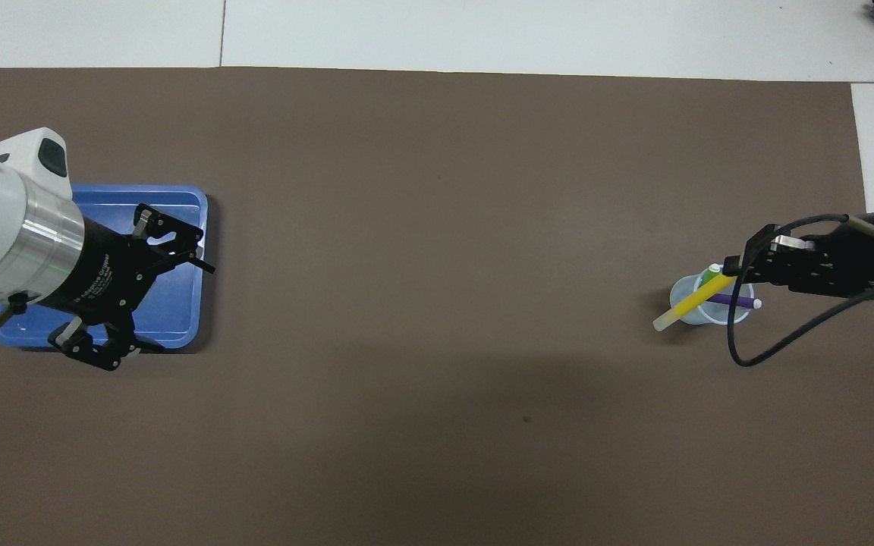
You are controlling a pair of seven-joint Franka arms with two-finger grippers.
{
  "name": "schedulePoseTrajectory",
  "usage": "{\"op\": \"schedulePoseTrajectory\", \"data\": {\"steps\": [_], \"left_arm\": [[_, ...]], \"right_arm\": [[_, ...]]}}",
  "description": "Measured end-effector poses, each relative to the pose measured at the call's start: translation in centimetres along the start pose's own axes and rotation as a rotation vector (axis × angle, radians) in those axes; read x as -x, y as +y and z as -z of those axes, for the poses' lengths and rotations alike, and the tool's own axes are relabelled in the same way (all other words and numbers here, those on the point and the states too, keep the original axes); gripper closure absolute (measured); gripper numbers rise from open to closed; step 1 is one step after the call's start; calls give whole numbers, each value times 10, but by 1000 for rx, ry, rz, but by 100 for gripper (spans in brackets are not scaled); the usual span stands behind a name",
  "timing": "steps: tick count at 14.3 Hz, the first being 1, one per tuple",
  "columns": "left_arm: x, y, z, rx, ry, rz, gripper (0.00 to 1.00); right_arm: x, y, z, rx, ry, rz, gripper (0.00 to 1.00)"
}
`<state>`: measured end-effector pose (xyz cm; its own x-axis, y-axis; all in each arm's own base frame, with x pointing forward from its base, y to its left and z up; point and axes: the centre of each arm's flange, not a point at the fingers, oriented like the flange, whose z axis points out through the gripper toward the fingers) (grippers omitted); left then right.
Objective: Right arm passes pens to left for tray arrangement
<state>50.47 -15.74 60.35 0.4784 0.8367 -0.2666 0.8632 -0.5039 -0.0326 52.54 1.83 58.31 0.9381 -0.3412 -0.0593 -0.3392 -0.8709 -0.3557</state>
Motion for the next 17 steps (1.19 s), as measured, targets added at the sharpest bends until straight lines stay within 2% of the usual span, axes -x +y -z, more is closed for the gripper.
{"op": "schedulePoseTrajectory", "data": {"steps": [5,11,13,17], "left_arm": [[25,15,-19,93,-41,365,0],[77,34,-22,203,-89,713,0],[102,40,-25,231,-111,768,0],[178,46,-35,299,-171,752,0]], "right_arm": [[5,-17,0,-154,-51,-102,82],[24,-61,-14,-245,-120,-188,82],[29,-74,-17,-283,-132,-201,82],[47,-112,-31,-317,-135,-252,82]]}}
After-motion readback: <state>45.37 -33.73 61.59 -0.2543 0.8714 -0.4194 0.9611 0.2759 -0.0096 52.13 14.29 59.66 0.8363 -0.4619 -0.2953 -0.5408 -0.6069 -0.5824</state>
